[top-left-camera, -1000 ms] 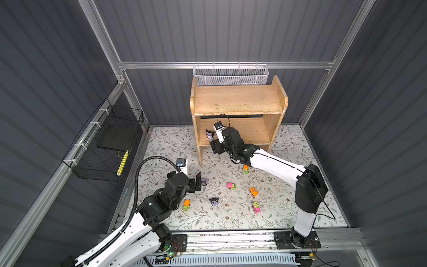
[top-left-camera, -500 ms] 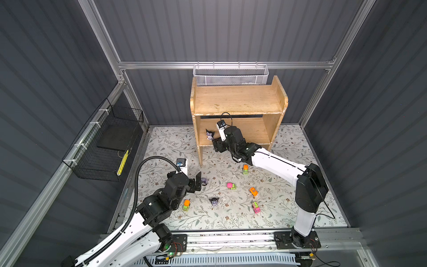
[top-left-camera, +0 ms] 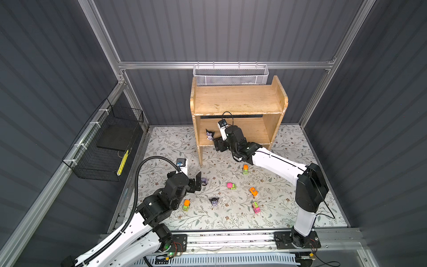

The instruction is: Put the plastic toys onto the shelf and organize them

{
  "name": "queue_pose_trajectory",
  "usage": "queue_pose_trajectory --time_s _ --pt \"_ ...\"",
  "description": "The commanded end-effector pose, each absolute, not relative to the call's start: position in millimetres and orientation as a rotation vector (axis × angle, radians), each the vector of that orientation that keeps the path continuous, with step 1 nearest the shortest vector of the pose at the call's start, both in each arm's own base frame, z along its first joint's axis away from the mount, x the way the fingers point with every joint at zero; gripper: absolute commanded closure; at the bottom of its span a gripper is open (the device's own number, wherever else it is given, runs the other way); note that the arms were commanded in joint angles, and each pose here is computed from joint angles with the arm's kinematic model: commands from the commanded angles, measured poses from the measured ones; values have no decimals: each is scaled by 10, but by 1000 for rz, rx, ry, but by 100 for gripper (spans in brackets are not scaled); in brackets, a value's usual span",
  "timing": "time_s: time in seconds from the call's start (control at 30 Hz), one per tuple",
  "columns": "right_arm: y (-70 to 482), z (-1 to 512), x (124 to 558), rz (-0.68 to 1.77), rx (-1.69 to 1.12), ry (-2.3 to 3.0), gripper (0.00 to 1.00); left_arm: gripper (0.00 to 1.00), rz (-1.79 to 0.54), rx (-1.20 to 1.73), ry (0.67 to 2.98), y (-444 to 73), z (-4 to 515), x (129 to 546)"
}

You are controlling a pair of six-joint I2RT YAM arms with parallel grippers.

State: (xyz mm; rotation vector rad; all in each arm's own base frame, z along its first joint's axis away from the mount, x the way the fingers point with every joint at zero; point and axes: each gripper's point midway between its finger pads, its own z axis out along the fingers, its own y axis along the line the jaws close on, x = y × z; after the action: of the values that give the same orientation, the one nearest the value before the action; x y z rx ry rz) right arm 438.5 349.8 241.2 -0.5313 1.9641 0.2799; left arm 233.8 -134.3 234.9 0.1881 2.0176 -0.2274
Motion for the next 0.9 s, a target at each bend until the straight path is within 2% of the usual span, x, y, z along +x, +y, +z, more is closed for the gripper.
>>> queue_pose_trajectory --time_s 0.0,0.87 --pt "3503 2455 4402 307 -512 1964 15 0 -224 175 2004 -1323 2450 2344" --pt "3587 2377 4429 326 -519 1983 15 0 -227 162 1998 -1295 2456 2330"
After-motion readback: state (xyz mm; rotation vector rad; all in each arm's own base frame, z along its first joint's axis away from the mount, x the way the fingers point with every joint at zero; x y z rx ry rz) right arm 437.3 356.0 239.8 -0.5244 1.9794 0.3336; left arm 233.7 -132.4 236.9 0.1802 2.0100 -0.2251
